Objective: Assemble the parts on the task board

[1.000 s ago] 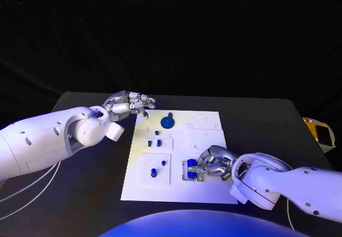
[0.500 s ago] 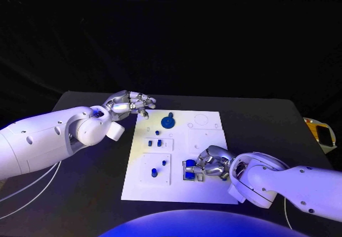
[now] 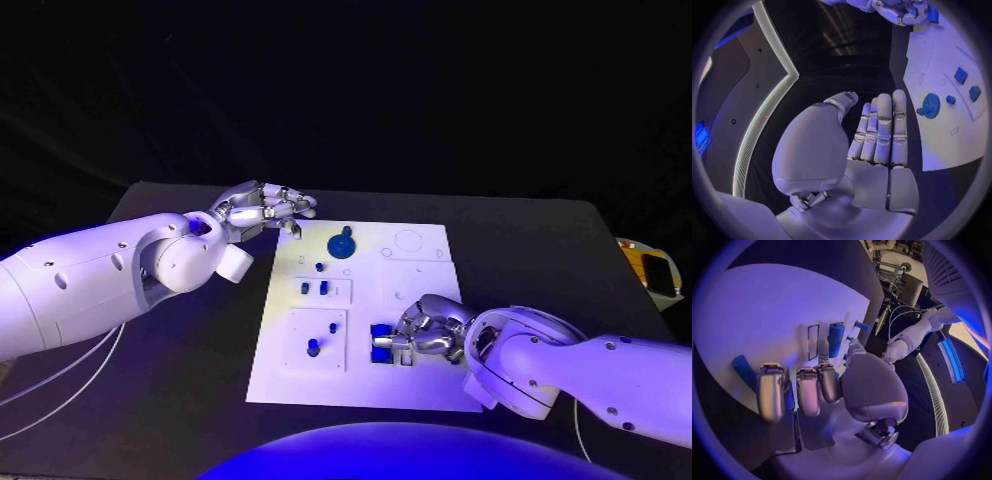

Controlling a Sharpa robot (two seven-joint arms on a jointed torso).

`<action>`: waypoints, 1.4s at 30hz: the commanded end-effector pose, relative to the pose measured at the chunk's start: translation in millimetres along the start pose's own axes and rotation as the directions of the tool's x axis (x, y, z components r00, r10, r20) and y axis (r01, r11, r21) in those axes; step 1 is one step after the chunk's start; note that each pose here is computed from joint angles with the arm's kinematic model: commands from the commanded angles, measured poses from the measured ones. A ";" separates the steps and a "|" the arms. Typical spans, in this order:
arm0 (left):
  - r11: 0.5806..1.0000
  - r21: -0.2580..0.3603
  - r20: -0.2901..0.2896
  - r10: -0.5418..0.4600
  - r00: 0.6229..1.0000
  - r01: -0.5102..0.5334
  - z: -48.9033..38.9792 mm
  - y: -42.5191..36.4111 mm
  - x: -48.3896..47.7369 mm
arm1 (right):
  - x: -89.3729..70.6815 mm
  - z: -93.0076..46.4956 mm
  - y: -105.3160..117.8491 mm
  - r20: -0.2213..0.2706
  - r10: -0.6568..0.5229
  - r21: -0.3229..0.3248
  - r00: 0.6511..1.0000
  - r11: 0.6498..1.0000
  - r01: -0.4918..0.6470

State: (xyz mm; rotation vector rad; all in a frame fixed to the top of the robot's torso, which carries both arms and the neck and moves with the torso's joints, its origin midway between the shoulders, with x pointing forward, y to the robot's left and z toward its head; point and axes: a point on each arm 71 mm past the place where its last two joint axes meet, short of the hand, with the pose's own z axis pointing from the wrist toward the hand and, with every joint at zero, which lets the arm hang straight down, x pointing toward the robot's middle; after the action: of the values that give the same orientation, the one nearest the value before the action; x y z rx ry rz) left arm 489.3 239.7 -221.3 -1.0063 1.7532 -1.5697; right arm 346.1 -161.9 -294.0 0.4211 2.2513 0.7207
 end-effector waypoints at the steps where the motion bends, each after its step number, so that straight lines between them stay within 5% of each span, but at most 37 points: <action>1: 1.000 0.007 -0.013 -0.003 1.000 0.003 0.2 -0.8 1.7 | 0.5 -0.1 -0.6 0.001 -0.033 0.001 0.999 0.999 0.033; 12: 1.000 0.006 -0.010 -0.002 1.000 0.002 -0.2 -0.8 1.3 | -6.8 -6.1 -2.2 0.061 -0.020 -0.044 0.998 0.999 0.023; 18: 1.000 0.009 -0.007 -0.002 1.000 0.002 0.1 -0.9 1.1 | -27.1 -20.6 -7.0 0.111 0.010 -0.091 0.994 0.996 0.000; 29: 1.000 0.024 0.002 -0.004 1.000 0.004 3.5 -1.7 3.4 | -63.4 -45.9 -43.0 0.200 -0.032 -0.015 0.979 0.999 0.036; 42: 1.000 0.027 -0.003 -0.006 1.000 0.006 6.6 -1.6 7.1 | -54.5 -55.8 -68.8 0.203 -0.163 0.082 0.965 0.985 0.149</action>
State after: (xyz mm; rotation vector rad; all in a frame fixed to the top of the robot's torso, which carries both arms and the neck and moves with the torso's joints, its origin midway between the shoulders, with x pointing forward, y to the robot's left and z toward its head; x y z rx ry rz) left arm 490.9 231.8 -221.6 -1.0010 1.7452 -1.5786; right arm 338.5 -263.5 -273.2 0.3965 2.0814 0.5425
